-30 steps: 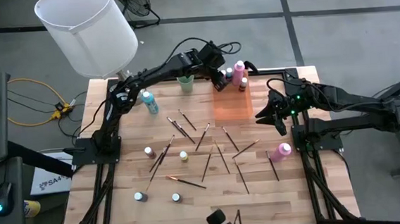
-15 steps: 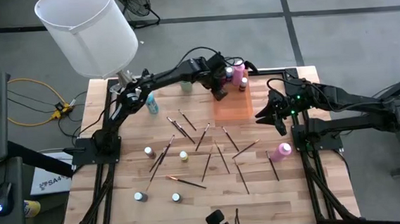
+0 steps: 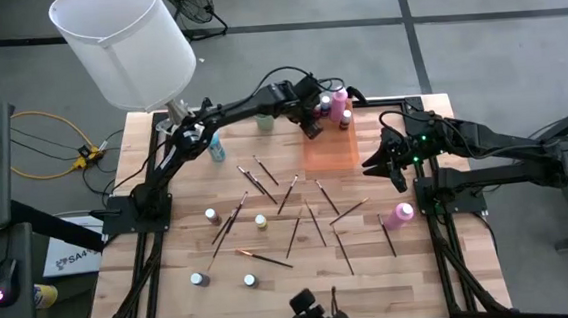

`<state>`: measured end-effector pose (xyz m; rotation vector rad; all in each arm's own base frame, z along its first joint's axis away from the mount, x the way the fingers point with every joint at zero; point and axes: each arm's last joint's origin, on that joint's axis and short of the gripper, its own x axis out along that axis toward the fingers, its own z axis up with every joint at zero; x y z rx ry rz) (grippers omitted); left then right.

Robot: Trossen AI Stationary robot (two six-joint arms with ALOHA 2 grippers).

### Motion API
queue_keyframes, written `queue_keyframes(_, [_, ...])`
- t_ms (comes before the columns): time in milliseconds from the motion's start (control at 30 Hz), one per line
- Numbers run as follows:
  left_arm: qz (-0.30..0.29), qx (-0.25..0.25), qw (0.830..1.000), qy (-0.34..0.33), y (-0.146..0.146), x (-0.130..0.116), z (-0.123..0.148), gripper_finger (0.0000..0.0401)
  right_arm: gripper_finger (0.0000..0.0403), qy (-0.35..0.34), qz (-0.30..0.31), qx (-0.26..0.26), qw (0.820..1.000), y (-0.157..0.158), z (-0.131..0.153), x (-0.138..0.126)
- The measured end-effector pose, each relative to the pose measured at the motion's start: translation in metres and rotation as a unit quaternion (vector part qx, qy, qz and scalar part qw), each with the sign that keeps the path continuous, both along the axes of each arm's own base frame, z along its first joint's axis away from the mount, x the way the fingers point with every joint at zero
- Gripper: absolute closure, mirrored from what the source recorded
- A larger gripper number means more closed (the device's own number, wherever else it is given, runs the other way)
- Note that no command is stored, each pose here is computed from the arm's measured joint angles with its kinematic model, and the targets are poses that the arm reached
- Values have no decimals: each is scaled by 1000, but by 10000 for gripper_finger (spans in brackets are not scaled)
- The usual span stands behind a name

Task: Pick & Place Paint Supplies
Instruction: Put the brown paint bottle into the orange bin

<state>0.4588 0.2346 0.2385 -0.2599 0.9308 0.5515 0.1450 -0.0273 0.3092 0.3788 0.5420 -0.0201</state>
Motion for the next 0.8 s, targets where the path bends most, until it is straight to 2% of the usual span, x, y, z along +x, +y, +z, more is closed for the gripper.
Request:
queue_keyframes(633, [7, 5, 1000, -1, 5, -2, 1, 277, 290, -2, 0, 0, 1000, 0, 0, 0])
queue_keyframes(800, [8, 5, 1000, -1, 5, -2, 1, 244, 290, -2, 0, 0, 1000, 0, 0, 0])
